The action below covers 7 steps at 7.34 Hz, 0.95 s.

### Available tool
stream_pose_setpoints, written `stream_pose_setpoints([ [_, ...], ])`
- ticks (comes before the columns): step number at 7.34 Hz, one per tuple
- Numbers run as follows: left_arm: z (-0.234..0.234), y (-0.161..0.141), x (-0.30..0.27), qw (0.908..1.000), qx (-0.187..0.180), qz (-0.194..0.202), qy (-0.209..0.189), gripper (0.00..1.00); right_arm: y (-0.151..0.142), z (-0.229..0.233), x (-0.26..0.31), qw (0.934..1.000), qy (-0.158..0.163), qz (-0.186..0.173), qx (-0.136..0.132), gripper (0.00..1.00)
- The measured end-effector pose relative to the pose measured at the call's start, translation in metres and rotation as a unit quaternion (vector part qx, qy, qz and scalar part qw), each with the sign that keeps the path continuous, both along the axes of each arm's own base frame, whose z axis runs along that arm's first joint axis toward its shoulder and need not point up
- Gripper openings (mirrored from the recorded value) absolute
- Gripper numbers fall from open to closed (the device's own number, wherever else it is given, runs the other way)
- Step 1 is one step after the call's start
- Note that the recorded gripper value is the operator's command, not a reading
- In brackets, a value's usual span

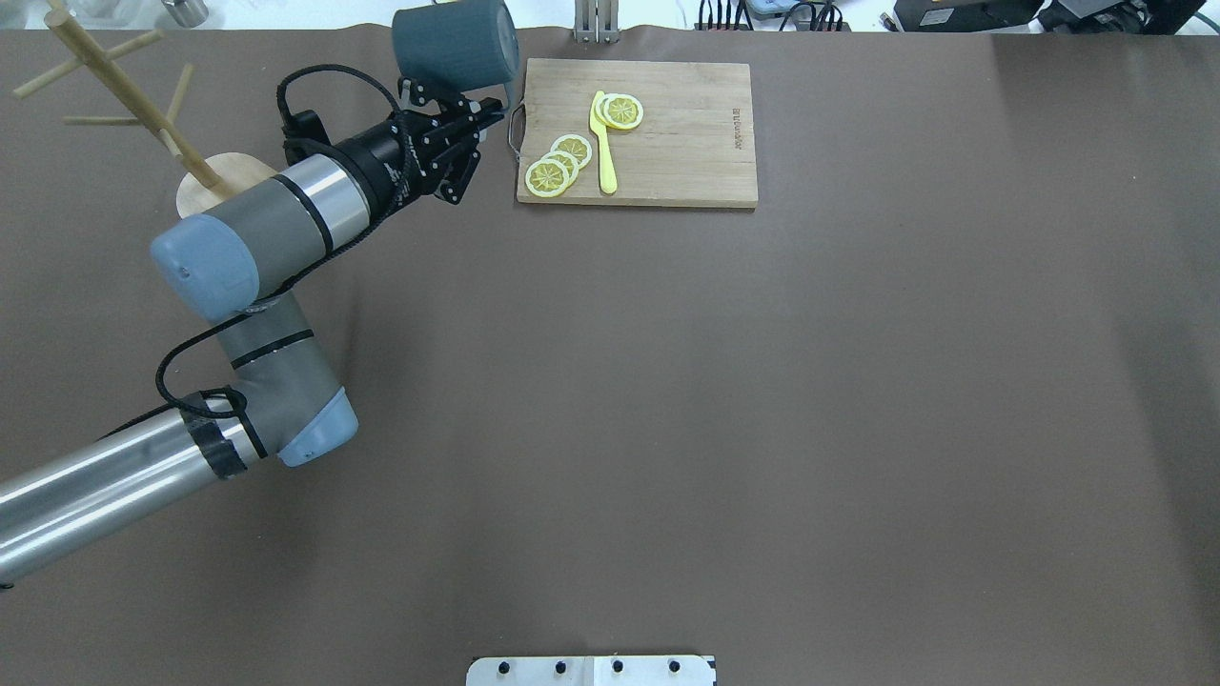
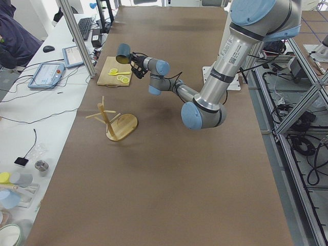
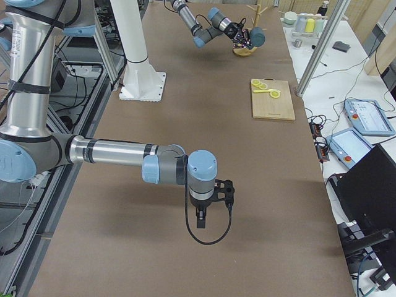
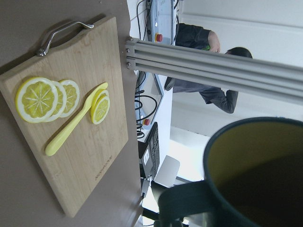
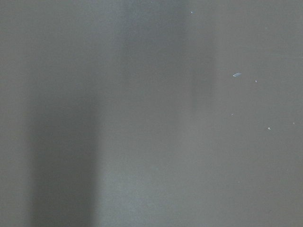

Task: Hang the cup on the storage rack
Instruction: 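Lift the teal mug with the left gripper toward the wooden stand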

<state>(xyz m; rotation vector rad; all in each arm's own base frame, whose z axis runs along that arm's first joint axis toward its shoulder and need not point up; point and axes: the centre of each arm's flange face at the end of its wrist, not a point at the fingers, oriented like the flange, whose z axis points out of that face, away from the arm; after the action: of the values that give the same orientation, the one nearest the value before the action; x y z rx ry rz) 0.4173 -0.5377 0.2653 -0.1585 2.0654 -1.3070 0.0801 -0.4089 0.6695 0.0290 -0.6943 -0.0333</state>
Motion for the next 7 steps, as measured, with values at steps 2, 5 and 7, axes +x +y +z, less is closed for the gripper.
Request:
stream_pose_setpoints([
  [2, 0.048, -0.015, -0.041, 0.9954, -0.059, -0.005, 0.076, 0.00, -0.001, -0.002, 0.000, 1.0000, 0.000, 0.000, 0.002, 1.00],
  [5, 0.103, -0.029, -0.075, 0.9853, -0.104, -0.012, 0.135, 0.00, -0.003, -0.004, 0.000, 1.0000, 0.000, 0.000, 0.004, 1.00],
  [7, 0.132, -0.035, -0.100, 0.9824, -0.107, -0.024, 0.151, 0.00, -0.003, -0.004, 0.000, 1.0000, 0.000, 0.000, 0.005, 1.00],
])
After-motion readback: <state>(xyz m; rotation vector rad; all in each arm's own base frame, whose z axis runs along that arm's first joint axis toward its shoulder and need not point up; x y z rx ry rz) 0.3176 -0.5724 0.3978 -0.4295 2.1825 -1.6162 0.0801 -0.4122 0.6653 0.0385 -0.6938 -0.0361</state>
